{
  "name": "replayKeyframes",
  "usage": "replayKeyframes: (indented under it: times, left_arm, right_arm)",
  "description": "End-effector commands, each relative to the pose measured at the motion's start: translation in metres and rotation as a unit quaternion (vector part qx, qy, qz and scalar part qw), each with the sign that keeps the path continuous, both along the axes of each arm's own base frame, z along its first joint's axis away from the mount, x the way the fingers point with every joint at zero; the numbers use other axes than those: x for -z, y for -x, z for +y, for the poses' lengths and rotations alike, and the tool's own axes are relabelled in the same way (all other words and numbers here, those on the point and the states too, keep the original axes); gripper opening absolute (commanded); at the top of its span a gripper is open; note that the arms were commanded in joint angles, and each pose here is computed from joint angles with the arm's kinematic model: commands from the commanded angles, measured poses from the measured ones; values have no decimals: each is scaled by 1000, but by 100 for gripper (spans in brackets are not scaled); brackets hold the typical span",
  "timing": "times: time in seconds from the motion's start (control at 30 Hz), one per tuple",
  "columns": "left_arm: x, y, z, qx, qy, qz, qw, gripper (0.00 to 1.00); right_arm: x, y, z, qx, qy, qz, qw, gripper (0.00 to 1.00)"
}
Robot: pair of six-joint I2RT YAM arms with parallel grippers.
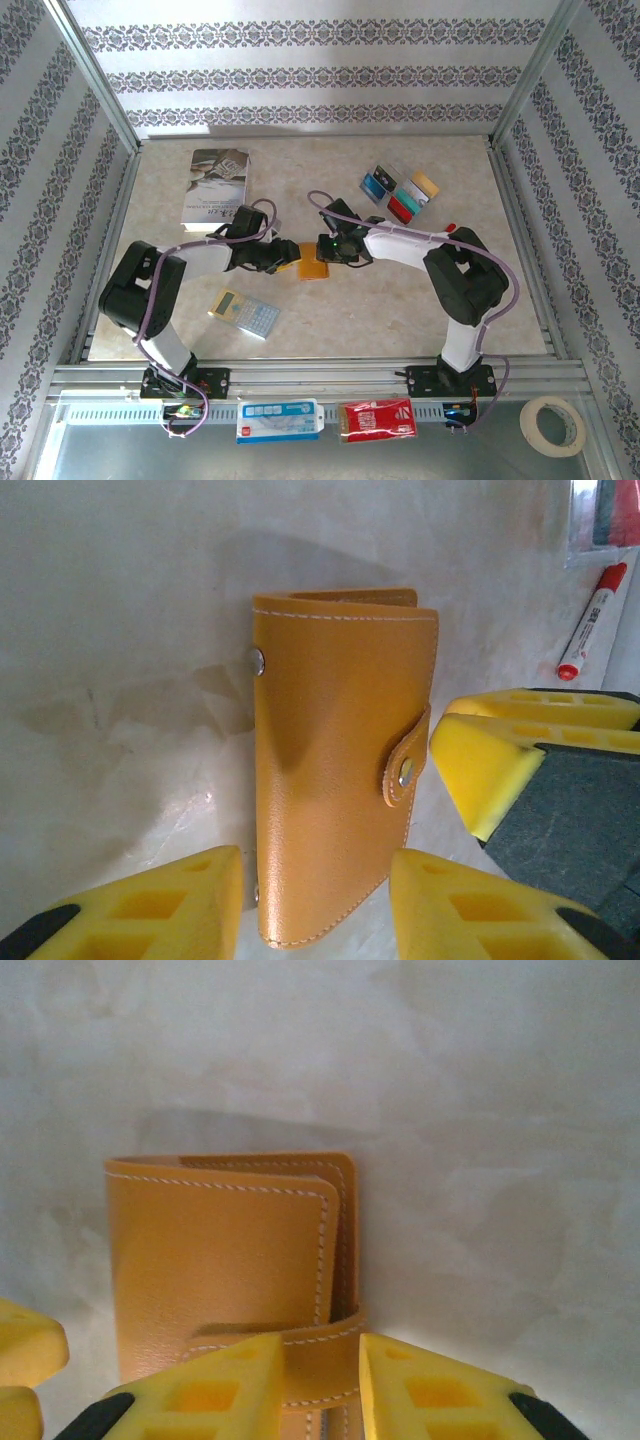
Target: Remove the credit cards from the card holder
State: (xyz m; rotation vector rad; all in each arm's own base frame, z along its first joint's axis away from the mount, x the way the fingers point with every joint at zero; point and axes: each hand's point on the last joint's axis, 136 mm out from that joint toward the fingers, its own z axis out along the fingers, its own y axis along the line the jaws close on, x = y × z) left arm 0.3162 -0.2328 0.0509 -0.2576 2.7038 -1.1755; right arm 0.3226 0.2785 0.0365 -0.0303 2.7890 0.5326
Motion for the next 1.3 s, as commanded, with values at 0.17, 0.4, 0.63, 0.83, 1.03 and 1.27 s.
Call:
replayKeyframes:
  times: [0.17, 0.4, 0.63, 0.83, 1.03, 1.27]
  left_arm:
    - [5, 9, -15, 40, 20, 16, 999, 41]
    - [12, 7, -17, 38, 23, 22, 999, 40]
    - [9, 3, -23, 45, 41, 15, 998, 39]
    - [-3, -2, -30, 38, 72, 6, 997, 26]
    - [0, 0, -26, 34, 64, 5, 997, 14]
    - [-4, 0, -26, 33, 65, 0, 997, 12]
  right_arm:
    - [19, 14, -3, -16, 8, 42, 999, 27]
    - [29, 16, -6, -10, 13, 46, 999, 27]
    - [30, 16, -4, -10, 6, 46, 999, 27]
    - [15, 11, -6, -5, -4, 23, 1000, 27]
    - [-25, 4, -7, -16, -2, -33, 999, 33]
    - [-19, 9, 7, -45, 12, -14, 999, 40]
